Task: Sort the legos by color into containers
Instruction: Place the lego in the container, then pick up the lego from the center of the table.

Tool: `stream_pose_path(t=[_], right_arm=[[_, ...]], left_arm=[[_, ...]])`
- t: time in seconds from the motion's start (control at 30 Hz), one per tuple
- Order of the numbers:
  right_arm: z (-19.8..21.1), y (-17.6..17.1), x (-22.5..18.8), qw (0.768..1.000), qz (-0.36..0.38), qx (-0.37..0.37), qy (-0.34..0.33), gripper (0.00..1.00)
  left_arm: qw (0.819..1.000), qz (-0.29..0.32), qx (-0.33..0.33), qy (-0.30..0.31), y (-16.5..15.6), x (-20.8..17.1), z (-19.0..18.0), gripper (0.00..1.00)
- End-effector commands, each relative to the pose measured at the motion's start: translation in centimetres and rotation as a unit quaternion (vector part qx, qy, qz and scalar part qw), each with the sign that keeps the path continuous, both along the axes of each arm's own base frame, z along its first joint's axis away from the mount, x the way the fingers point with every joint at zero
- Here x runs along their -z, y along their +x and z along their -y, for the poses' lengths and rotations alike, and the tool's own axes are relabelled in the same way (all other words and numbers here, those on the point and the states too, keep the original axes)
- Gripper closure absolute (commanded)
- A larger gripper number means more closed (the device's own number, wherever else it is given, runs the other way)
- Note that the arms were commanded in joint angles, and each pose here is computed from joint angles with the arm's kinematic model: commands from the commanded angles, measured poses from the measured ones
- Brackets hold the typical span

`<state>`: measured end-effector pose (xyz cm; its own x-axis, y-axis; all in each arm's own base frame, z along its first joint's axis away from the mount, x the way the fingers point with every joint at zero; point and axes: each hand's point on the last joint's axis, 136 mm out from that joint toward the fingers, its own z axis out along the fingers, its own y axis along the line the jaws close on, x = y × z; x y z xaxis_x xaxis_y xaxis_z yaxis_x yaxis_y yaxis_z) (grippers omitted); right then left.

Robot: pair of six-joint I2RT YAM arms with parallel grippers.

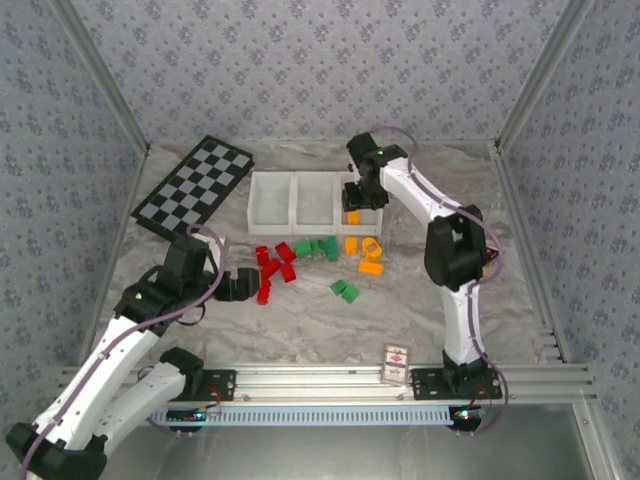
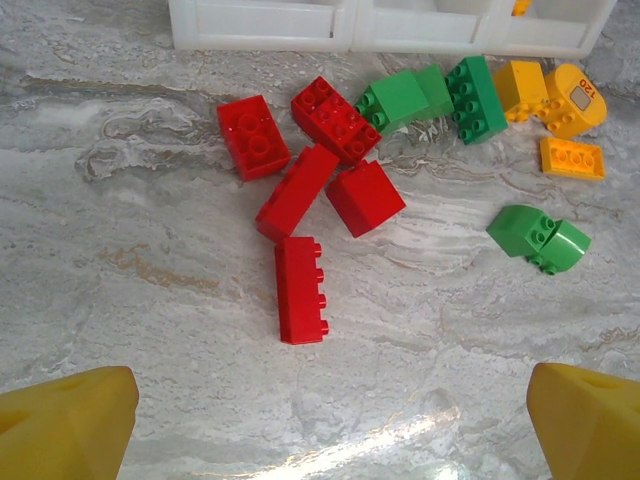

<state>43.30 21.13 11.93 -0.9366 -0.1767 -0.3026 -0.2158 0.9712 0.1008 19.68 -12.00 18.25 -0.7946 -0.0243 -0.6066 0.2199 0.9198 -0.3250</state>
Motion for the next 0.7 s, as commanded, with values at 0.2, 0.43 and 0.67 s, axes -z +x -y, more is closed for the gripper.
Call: stream_pose_path(t=[0.2,0.43,0.67], right_arm=[[2.6,-6.3,-3.3,0.999,0.041,-0.001,0.001,0.36],[3.6,-10.1,-1.2,0.999,0.023,-0.044,0.004,0.28],[3.5,-10.4,1.6,0.995,0.008,-0.097,0.006,0.21]], left_arm=[[1.0,0.0,0.001,0.0,0.0,0.2,0.1,0.0],[1.0,-0.004,0.002,0.001,0.0,0.4,0.2,0.0],[1.0,-0.005,0.002,0.002,0.0,0.4,0.2,0.0]])
